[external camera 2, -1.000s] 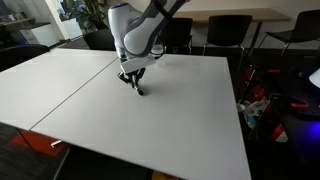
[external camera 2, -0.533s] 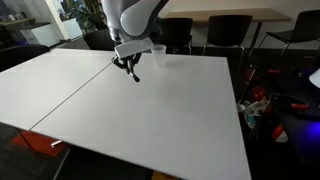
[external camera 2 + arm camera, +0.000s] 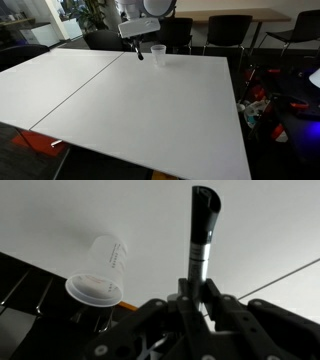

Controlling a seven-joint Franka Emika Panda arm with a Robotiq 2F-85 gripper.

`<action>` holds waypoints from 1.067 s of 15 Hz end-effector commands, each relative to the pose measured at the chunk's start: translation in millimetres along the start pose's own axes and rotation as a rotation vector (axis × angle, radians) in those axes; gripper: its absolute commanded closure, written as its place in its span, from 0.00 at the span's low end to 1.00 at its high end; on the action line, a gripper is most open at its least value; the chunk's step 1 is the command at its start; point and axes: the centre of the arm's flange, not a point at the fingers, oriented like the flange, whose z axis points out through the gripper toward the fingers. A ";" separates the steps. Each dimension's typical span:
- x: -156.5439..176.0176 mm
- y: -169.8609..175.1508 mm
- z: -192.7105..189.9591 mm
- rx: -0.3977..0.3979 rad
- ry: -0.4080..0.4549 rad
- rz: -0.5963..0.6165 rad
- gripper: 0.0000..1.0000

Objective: Put the marker into the plastic cup.

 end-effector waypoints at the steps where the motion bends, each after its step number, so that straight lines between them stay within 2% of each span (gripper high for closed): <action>1: -11.3 44.0 -32.4 -0.040 0.123 0.121 0.95; 9: 7.2 82.2 -31.6 -0.101 0.432 0.324 0.95; 10: 11.1 63.0 -22.0 -0.083 0.390 0.275 0.81; 11: 13.7 67.0 -21.0 -0.087 0.418 0.293 0.81; 14: 16.6 70.5 -20.0 -0.089 0.429 0.303 0.81; 15: 16.2 70.2 -20.1 -0.089 0.429 0.303 0.95; 16: 18.8 70.8 -18.1 -0.104 0.439 0.312 0.95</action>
